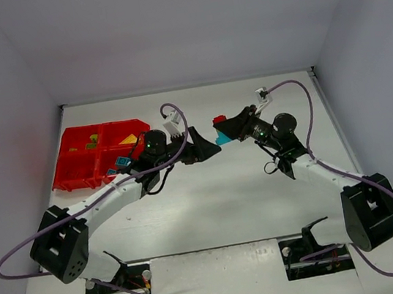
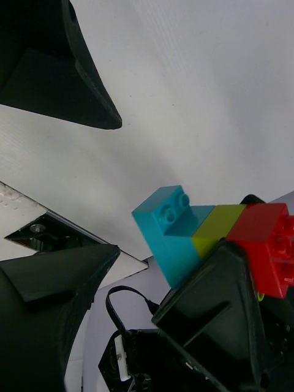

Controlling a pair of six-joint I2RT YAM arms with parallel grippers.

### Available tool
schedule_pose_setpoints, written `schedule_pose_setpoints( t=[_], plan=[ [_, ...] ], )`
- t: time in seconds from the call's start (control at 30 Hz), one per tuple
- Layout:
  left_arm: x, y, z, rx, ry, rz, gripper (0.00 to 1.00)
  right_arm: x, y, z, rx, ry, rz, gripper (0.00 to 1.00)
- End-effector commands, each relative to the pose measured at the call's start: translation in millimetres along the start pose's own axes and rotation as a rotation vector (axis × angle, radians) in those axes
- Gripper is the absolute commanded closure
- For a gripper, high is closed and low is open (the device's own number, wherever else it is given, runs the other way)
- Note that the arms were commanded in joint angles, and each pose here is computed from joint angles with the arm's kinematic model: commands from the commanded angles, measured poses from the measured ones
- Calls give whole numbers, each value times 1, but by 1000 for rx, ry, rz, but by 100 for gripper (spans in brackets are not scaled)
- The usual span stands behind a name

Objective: Sort the legos into containers by color

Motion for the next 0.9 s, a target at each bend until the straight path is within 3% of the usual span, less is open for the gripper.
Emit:
schedule_pose_setpoints(
  t=[0.0,0.43,0.63,0.77,0.87],
  plan=[
    [-27,34,3,-130,-112,89,31,44,21,2,-54,179,-65,100],
    [-42,40,13,-202,-272,96,32,53,14,2,-25,236,-52,99],
    [-44,37,17,-199,-319,74,42,55,11,1,-21,250,-50,99],
    [-48,38,15,-217,-345,70,59,55,10,2,-16,255,-50,98],
    [-51,40,16,-220,-366,66,62,55,7,2,-11,257,-48,98]
  ],
)
Point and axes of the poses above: each gripper's point midway between its finger pads, its own z axis out along the fingers, its own x axis along the line the jaws close on, y = z × x, the point moved 1 cm from there along -z, back along the fingers, and after that the axes turned 7 degrees about z, right-handed, at the moved point
